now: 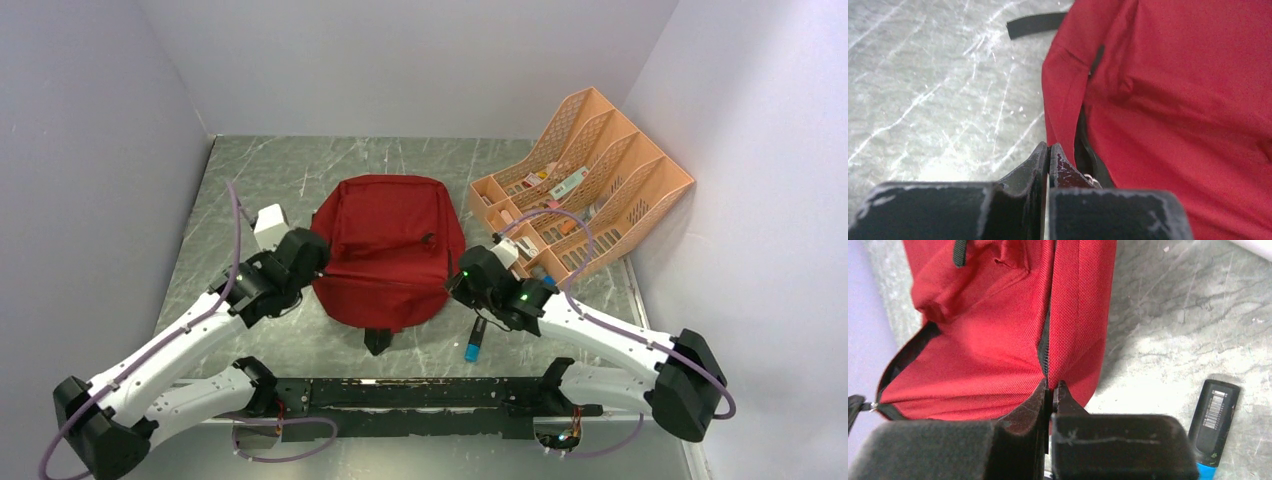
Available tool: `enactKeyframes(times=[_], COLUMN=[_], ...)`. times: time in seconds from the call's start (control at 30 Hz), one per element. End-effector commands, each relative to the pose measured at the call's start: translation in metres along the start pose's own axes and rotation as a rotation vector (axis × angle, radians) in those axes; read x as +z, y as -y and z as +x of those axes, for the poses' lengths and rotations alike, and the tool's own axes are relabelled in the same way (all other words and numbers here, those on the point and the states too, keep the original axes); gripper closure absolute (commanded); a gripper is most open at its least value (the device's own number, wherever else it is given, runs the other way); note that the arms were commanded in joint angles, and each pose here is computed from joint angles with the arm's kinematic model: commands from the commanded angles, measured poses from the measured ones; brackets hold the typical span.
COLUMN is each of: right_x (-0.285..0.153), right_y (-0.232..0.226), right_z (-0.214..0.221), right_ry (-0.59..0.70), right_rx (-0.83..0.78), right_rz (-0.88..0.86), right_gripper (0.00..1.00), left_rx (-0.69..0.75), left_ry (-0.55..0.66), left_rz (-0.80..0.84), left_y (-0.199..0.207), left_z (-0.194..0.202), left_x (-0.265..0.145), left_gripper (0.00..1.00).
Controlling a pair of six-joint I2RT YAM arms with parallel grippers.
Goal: Pack the student bag
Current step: Zip the student bag at the center of the board.
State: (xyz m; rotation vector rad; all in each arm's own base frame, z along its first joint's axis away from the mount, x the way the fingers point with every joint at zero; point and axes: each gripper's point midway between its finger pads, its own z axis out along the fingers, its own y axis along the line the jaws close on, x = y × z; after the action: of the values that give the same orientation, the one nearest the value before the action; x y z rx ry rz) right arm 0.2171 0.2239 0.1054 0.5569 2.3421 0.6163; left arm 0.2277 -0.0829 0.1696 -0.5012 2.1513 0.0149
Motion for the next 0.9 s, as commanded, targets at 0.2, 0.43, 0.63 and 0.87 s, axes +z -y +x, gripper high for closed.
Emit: enactKeyframes(times=[0.2,0.43,0.63,0.87], right_x=[-0.008,-0.024,-0.048,-0.067], right_y=[0.062,0.017,-0.009,-0.046], right_z=[-0.027,-0.033,-0.049,-0.057], right_ry=[0.073,0.022,0.072,0.15], right_rx=[-0.107,-0.262,-0.339,-0.436], right_rz=[0.174,-0.007,-0.13,-0.36], right_gripper=[1.0,0.69,0.51,0.33], left_rx=[0.11,0.19,0.204,0.182], left_ry=[0.028,0.035,0.037,0.049], left_rz=[0.037,0.341,0.376,0.416], left_y=[0.007,0.057,0.049,0.041], left_z=[-0.04,-0.042,-0.034,-0.025], left_x=[0.052,0.04,0.028,0.016], left_gripper=[0.95,0.95,0.95,0.95])
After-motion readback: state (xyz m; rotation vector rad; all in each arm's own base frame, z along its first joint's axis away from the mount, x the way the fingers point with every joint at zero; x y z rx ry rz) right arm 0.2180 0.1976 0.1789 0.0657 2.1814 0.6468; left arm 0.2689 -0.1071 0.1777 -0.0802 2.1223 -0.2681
